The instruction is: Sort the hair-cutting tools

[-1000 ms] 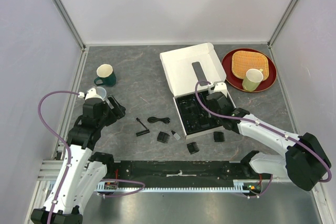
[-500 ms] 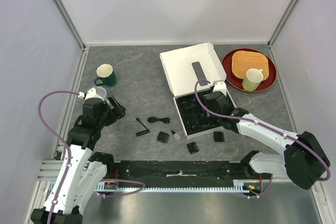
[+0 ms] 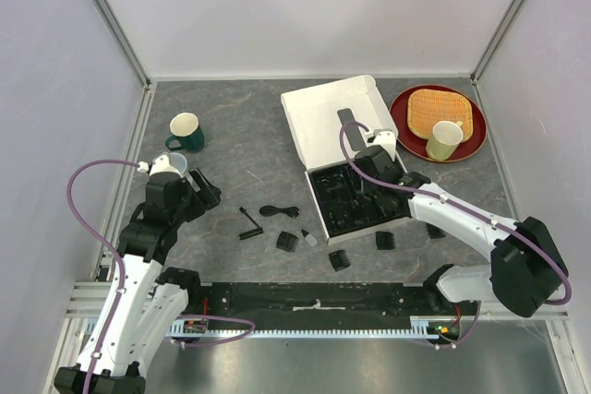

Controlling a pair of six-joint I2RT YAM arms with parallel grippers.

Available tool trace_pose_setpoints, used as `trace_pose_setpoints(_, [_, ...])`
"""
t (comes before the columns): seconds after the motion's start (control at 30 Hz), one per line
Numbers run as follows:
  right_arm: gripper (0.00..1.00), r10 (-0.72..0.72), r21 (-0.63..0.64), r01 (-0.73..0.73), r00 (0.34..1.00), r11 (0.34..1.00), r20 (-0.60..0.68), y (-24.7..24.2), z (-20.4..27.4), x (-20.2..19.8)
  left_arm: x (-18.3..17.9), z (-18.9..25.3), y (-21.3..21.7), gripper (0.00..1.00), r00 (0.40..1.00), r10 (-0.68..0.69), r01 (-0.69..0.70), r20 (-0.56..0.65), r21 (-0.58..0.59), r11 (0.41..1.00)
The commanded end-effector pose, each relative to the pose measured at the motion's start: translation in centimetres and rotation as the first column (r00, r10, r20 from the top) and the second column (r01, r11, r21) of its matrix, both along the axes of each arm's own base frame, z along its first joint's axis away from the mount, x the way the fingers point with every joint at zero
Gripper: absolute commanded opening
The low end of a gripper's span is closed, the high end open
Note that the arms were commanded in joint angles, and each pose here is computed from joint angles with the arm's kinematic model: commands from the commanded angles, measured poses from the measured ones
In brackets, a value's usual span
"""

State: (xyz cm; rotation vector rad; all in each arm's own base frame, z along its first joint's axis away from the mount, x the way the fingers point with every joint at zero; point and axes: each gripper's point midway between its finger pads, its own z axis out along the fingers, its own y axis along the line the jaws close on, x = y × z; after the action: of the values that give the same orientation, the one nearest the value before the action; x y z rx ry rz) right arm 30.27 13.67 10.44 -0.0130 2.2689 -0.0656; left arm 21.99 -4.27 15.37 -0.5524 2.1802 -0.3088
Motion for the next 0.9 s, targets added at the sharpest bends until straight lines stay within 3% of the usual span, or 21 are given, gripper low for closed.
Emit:
trace_pose_setpoints(0.0, [0.42, -0.093, 0.020, 0.095, 0.992, 0.995, -0.086, -0.8, -0.7, -1.3, 0.7, 1.1, -0.3, 0.85, 0.999, 0.010, -0.009, 0.041, -0.030, 1.000])
trace_pose_setpoints(0.63, [0.33, -0.154, 0.007, 0.160, 0.962, 0.987, -0.225, -2.1, -5.0, -4.3, 0.7, 1.2, -0.4, 0.85, 0.999, 0.005, -0.003, 0.042, -0.033, 0.999])
trace_pose_setpoints(0.87, [0.35, -0.168, 0.046, 0.176, 0.976, 0.983, -0.136, -2.0, -1.1, -2.4, 0.7, 1.1, -0.4, 0.84, 0.999, 0.005, -0.003, 0.039, -0.033, 0.999])
